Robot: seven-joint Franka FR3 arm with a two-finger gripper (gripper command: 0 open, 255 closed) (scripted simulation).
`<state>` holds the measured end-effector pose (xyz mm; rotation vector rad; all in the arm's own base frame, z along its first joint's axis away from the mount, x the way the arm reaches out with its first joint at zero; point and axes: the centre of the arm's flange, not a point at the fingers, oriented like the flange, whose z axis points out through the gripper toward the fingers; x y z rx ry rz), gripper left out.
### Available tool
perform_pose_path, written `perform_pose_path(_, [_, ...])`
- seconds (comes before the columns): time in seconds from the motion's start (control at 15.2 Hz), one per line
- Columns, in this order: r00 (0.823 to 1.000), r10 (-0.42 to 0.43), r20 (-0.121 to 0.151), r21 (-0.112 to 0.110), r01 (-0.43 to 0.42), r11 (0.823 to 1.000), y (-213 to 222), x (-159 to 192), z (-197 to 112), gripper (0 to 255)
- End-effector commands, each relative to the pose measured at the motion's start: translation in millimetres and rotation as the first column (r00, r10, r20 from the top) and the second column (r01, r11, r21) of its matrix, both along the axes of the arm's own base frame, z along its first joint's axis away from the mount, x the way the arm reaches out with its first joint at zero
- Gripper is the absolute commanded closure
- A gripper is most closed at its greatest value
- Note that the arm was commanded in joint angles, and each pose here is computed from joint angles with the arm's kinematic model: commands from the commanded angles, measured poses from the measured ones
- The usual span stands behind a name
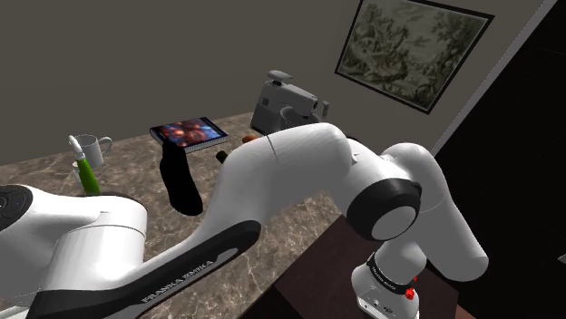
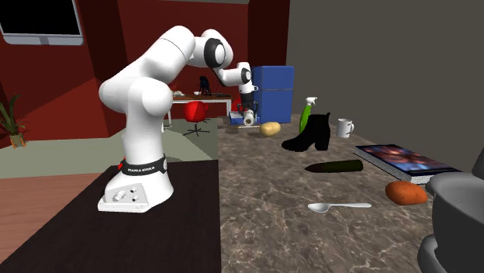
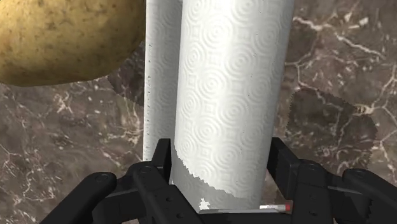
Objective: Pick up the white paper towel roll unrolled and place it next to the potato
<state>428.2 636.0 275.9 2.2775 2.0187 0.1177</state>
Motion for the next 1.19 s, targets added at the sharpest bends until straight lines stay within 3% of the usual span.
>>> perform_pose_path(0.0, [1.000, 0.000, 0.000, 0.000, 0.000, 1.000, 0, 0, 11, 255])
perform_pose_path(1.12, [1.000, 0.000, 0.000, 0.000, 0.000, 1.000, 0, 0, 100, 255])
